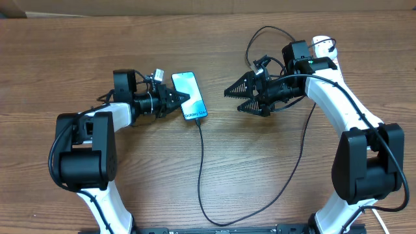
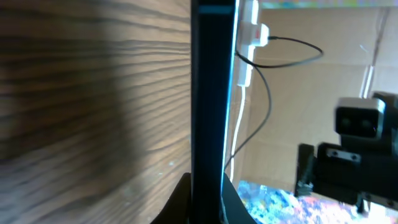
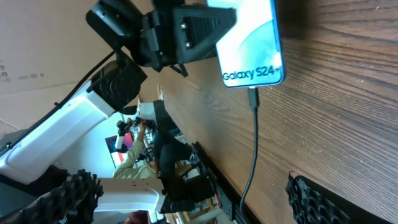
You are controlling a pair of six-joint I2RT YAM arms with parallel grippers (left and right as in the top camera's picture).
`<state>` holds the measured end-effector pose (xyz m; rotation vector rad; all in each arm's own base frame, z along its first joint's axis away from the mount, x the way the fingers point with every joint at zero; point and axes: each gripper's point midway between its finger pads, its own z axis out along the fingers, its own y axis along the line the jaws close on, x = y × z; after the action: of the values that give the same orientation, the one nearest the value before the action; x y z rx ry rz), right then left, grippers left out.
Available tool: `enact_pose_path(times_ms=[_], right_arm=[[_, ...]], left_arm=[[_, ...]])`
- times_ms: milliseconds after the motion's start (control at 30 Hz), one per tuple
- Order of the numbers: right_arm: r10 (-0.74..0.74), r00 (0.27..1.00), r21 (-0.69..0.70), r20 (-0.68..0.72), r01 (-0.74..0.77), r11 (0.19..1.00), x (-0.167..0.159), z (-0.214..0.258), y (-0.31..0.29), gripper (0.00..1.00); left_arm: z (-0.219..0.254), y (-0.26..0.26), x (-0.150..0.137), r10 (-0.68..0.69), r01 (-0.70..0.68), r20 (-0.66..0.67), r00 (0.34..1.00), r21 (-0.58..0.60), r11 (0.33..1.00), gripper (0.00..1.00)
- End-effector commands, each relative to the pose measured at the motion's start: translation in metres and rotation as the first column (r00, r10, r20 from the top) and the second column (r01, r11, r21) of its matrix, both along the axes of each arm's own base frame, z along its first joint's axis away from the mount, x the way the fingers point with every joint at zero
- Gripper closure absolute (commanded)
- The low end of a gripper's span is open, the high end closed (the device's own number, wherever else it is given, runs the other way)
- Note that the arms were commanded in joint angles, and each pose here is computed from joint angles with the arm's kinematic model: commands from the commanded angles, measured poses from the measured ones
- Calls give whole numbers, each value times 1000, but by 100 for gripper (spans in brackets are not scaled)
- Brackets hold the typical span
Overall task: Plug charger to phone and switch on socket
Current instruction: 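Lower the phone flat onto the table with the left gripper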
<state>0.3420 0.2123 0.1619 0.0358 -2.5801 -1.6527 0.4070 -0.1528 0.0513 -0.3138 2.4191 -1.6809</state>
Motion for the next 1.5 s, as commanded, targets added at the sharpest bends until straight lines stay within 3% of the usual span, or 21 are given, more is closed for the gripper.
enact_pose_path(times_ms=[0, 833, 1467], right_arm=[[1, 999, -3, 42, 0, 1000, 0, 9, -2, 3], [1, 1000, -5, 27, -1, 1000, -2, 8, -2, 3], [1, 1000, -7, 21, -1, 1000, -3, 8, -2, 3]], left_arm=[[-8, -4, 3, 14, -14, -22, 1000, 24, 1000, 96], [-27, -9, 12, 92, -86, -36, 995, 150, 985, 95], [-36, -5, 8, 103, -90, -60, 993, 188, 978, 87]])
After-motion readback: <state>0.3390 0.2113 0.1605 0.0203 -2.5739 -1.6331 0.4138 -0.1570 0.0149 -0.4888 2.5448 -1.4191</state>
